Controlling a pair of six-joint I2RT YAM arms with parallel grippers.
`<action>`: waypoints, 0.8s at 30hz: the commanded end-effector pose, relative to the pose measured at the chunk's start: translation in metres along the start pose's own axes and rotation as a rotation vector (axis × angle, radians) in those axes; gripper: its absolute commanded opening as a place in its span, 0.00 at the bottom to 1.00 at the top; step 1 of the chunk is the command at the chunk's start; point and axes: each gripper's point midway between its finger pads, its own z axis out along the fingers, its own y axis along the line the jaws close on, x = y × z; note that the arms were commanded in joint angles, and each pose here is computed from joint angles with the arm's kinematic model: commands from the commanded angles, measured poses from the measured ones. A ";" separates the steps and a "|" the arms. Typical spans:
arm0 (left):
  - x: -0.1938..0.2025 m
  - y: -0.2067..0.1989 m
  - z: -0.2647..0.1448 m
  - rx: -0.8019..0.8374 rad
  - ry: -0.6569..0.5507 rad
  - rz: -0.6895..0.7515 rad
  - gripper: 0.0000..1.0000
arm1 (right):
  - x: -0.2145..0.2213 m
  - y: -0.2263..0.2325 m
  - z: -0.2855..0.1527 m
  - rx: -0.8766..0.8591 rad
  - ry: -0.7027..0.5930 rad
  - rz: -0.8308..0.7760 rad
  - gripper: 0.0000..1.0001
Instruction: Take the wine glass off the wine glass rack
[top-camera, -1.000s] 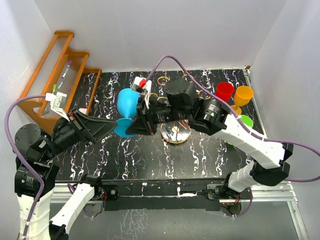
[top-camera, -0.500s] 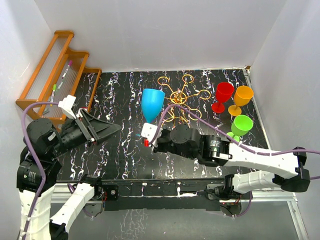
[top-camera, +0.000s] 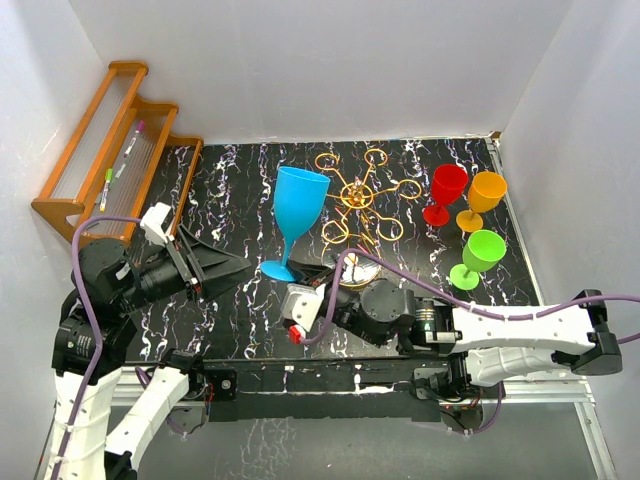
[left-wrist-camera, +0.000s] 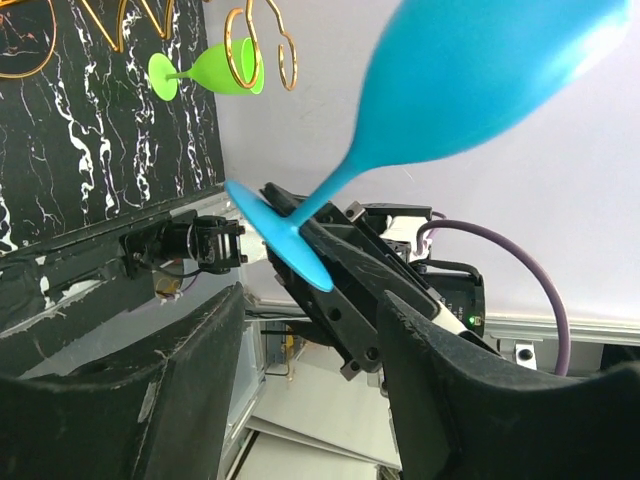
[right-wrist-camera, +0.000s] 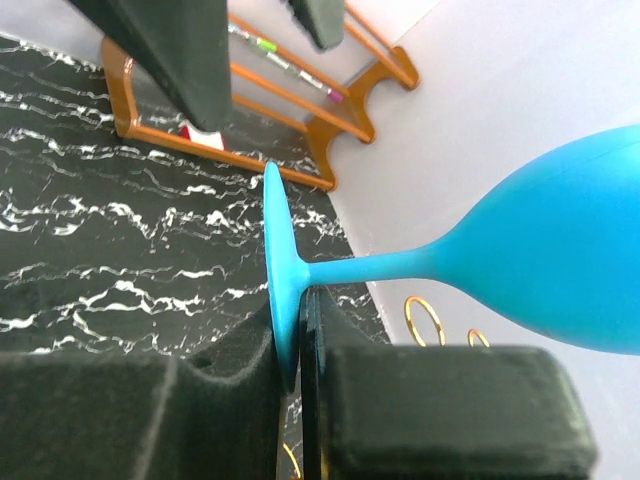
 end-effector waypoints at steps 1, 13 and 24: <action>0.005 -0.005 -0.001 0.033 0.028 -0.008 0.54 | -0.032 -0.031 -0.002 0.129 -0.103 0.017 0.08; 0.006 -0.001 0.003 0.056 0.039 -0.033 0.54 | -0.045 -0.017 0.013 0.123 -0.132 -0.028 0.08; 0.010 0.007 0.005 0.069 0.063 -0.039 0.49 | -0.062 -0.013 0.022 0.140 -0.177 -0.039 0.08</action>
